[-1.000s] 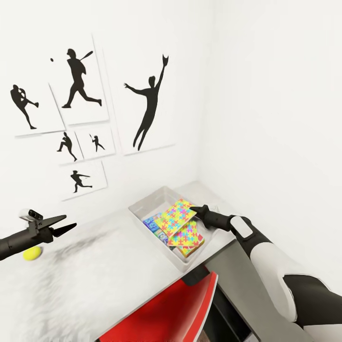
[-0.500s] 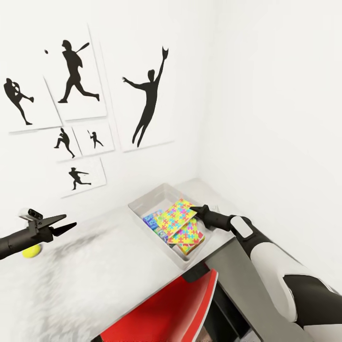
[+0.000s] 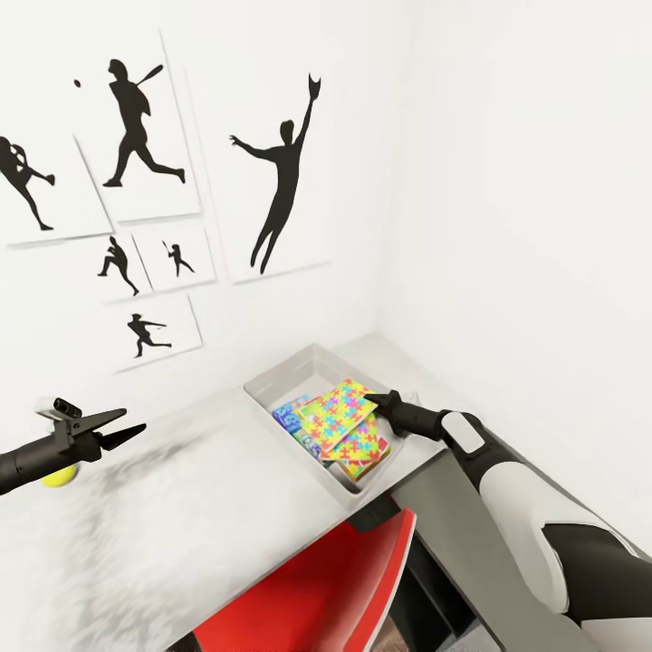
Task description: Put all the toys in the child's room - the three board games (two on the bed and one on the table), the two jigsaw puzzles on the table, and the tennis ball on the table - inside the toy box on the table in the child's room.
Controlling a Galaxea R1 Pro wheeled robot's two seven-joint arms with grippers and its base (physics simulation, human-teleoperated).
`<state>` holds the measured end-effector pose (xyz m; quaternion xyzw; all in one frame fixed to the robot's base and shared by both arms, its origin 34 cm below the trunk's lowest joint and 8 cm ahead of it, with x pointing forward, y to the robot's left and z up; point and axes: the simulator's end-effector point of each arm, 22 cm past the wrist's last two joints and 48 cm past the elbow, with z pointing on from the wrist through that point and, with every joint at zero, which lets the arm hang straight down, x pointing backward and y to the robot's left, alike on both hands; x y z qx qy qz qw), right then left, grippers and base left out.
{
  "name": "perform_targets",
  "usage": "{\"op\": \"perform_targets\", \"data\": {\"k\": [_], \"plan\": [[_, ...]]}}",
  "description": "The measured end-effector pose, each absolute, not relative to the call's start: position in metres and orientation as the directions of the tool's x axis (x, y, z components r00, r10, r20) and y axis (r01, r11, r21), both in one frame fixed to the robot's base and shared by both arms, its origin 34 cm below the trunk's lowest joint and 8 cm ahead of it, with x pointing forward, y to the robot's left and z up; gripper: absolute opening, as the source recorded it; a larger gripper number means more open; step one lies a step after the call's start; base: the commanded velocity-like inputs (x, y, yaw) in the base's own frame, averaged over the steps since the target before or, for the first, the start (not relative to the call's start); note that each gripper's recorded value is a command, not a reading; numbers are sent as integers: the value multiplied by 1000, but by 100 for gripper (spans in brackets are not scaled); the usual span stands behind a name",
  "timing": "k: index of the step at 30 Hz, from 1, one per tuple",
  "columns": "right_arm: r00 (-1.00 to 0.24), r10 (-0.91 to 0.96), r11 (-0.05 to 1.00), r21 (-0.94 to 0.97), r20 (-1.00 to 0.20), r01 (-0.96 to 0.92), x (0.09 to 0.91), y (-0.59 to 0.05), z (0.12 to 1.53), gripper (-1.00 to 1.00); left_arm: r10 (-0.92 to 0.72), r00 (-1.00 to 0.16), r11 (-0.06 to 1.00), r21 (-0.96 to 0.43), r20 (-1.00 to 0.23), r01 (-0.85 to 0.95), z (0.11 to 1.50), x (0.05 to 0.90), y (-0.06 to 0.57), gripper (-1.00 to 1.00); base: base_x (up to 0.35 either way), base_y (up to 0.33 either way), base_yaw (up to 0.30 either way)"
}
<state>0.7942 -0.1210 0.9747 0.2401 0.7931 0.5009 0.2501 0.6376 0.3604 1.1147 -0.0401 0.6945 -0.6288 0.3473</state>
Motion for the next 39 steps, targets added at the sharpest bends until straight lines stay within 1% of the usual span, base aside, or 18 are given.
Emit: {"op": "perform_targets", "data": {"k": [39], "plan": [[-753, 640, 392, 908, -154, 147, 795, -134, 965, -100, -492, -760, 206, -906, -423, 371, 1109, 639, 360, 100, 0, 0, 0]]}}
